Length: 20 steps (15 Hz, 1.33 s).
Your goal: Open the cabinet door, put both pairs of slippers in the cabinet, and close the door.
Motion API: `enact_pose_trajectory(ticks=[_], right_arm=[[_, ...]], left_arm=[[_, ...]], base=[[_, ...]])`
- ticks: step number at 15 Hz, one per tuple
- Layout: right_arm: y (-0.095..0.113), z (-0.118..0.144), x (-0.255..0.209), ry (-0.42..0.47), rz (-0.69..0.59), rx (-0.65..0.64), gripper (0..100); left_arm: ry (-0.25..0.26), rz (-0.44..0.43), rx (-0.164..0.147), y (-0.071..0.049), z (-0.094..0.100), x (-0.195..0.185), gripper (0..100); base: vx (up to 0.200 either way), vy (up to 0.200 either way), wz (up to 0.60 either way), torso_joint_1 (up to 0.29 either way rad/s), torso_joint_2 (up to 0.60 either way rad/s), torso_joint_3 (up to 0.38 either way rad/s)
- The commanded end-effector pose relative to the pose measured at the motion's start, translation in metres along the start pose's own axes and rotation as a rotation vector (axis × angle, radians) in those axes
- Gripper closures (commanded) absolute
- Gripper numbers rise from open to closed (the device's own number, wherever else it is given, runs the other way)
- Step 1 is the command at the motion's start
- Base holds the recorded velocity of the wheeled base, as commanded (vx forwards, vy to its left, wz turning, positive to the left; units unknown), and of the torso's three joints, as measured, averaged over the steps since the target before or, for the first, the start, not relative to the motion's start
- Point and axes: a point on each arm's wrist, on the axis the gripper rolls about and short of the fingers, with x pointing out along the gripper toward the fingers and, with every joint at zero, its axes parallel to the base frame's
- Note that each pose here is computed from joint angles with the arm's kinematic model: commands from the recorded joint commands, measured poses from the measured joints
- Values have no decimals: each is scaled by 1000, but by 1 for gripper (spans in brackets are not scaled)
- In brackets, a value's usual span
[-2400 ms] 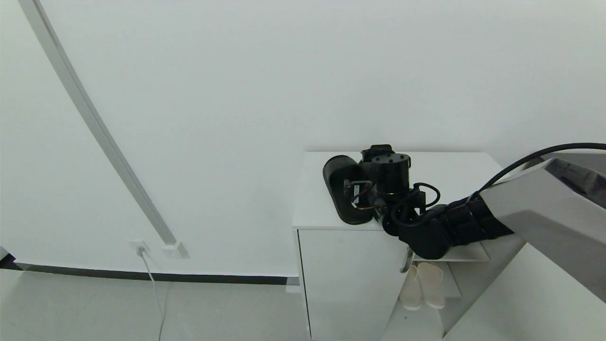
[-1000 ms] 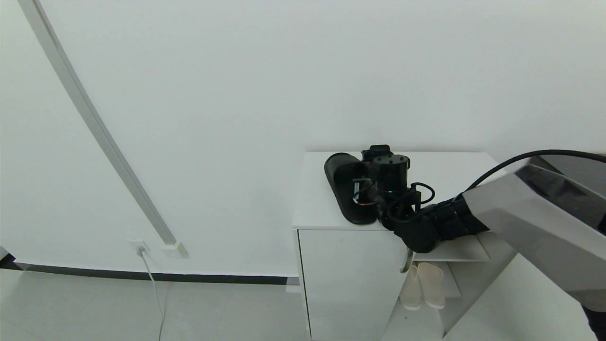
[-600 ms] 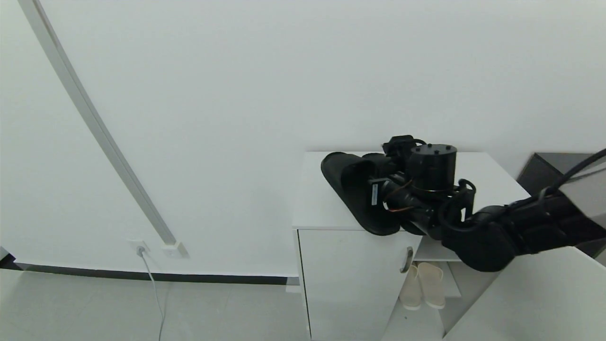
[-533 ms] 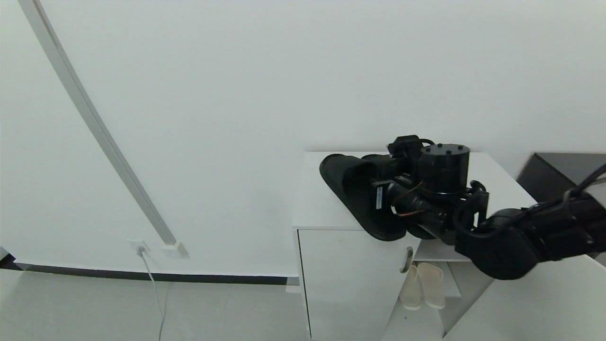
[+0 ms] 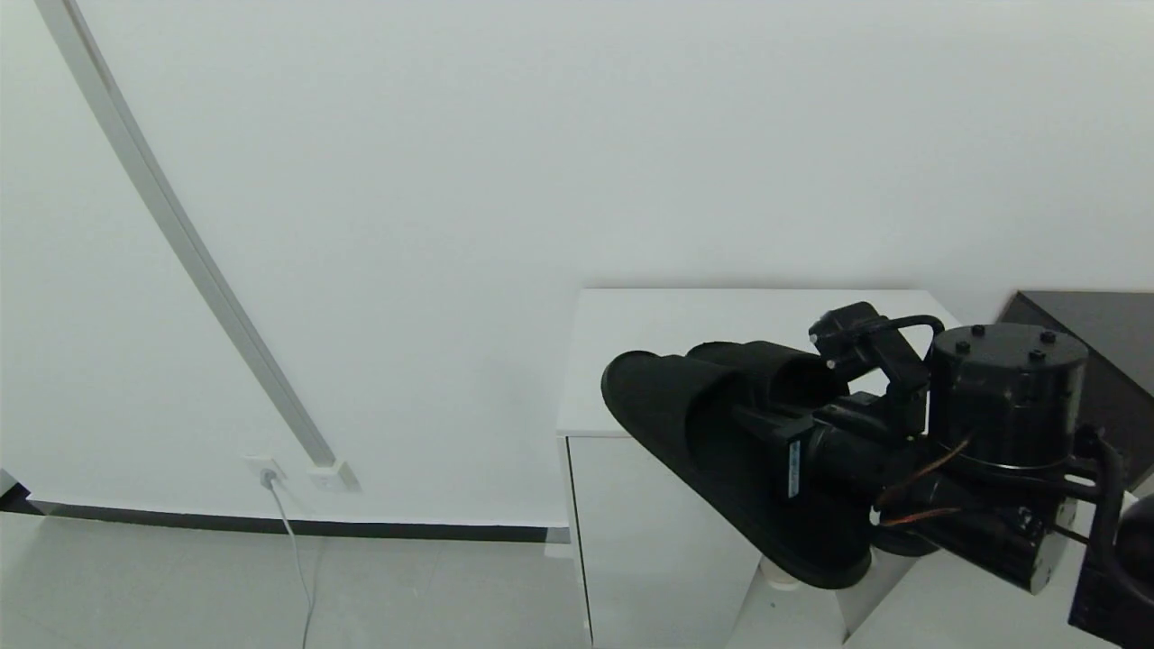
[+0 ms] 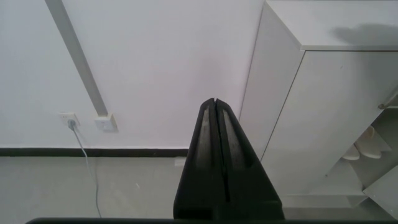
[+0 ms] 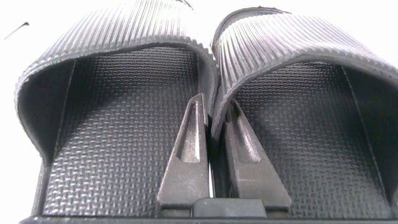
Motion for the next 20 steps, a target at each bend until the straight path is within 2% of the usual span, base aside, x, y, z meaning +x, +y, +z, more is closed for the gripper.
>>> enact_pose_trajectory(ticks=[1,4,13,20], right_arm=[[3,-3,-12,4,29,-1,100],[3,-5,-12,7,30,-3,100],[5,-10,-15,24,37,-12,100],[5,-13,-15,33,41,-15,100]], left_arm=[[0,1,-1,0,0,0,100],[0,1,-2,0,0,0,100],[0,-1,-4,0,0,0,100],[0,-1,-5,0,0,0,100]], base=[[0,0,0,0,0,0],[0,0,0,0,0,0],[-200,0,0,3,1,2],[0,0,0,0,0,0]])
